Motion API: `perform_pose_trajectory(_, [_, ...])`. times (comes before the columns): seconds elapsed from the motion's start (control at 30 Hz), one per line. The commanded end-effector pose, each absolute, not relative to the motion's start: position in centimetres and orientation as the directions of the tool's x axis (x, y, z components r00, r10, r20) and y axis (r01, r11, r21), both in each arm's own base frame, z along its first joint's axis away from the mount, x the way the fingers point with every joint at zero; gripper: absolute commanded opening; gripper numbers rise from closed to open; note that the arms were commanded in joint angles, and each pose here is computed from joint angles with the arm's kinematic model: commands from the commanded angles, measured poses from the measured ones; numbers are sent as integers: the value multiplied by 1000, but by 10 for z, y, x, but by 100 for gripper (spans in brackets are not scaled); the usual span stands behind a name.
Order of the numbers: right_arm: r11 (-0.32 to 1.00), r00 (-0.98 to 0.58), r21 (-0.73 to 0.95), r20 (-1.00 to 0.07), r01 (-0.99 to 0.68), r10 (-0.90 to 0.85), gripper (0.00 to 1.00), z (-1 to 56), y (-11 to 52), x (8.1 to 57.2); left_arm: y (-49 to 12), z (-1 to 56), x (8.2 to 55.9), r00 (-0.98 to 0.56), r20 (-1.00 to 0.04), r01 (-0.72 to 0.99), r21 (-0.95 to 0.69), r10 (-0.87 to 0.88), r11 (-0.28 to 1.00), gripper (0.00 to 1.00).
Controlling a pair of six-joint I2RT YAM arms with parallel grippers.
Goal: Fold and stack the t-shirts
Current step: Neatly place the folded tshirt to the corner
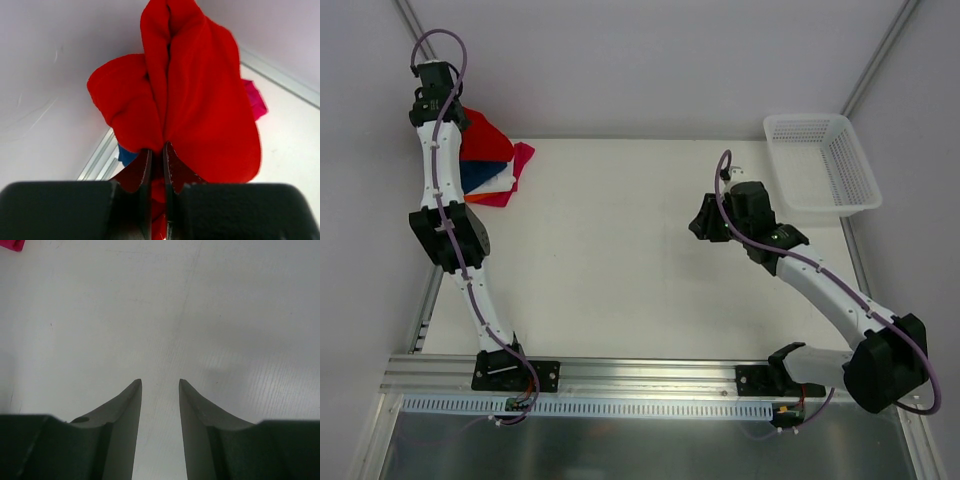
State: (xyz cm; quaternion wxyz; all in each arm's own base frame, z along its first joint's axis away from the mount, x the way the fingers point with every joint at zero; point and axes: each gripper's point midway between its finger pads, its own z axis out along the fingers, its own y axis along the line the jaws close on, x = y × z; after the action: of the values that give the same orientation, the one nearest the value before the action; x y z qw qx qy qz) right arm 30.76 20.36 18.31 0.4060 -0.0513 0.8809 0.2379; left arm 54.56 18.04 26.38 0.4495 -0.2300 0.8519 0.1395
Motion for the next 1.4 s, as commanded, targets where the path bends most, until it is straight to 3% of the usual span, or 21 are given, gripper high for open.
perform_pose_trajectory(0.0, [851, -620, 419, -770, -316, 149, 39, 207, 207, 305, 203, 252, 539, -503, -828, -590, 118, -249, 799, 0])
perform_pose_trajectory(0.37, [841, -623, 431, -767, -328, 151, 39, 205, 206, 297, 224, 157, 521, -664, -696, -620, 304, -276, 724, 0])
perform_pose_trajectory(0.77, [837, -633, 435, -761, -333, 144, 39, 201, 208, 296, 235, 140, 517, -693, -668, -629, 378, -269, 680, 0])
perform_pose_trajectory(0.83, [836, -634, 435, -760, -333, 143, 39, 200, 208, 295, 235, 141, 518, -691, -671, -629, 373, -269, 682, 11])
perform_pose_trajectory(0.87, [837, -635, 434, -759, -332, 143, 39, 199, 208, 295, 235, 142, 517, -688, -674, -632, 372, -271, 680, 27])
perform_pose_trajectory(0.9, [837, -635, 434, -759, -331, 143, 39, 199, 208, 295, 235, 142, 517, -688, -674, -631, 371, -271, 681, 93])
perform_pose_trajectory(0.93, [837, -636, 436, -758, -331, 144, 39, 199, 208, 295, 233, 143, 518, -686, -675, -629, 363, -271, 687, 99])
perform_pose_trajectory(1.37, [831, -644, 447, -751, -330, 148, 39, 195, 211, 296, 195, 199, 522, -637, -743, -623, 341, -205, 704, 99])
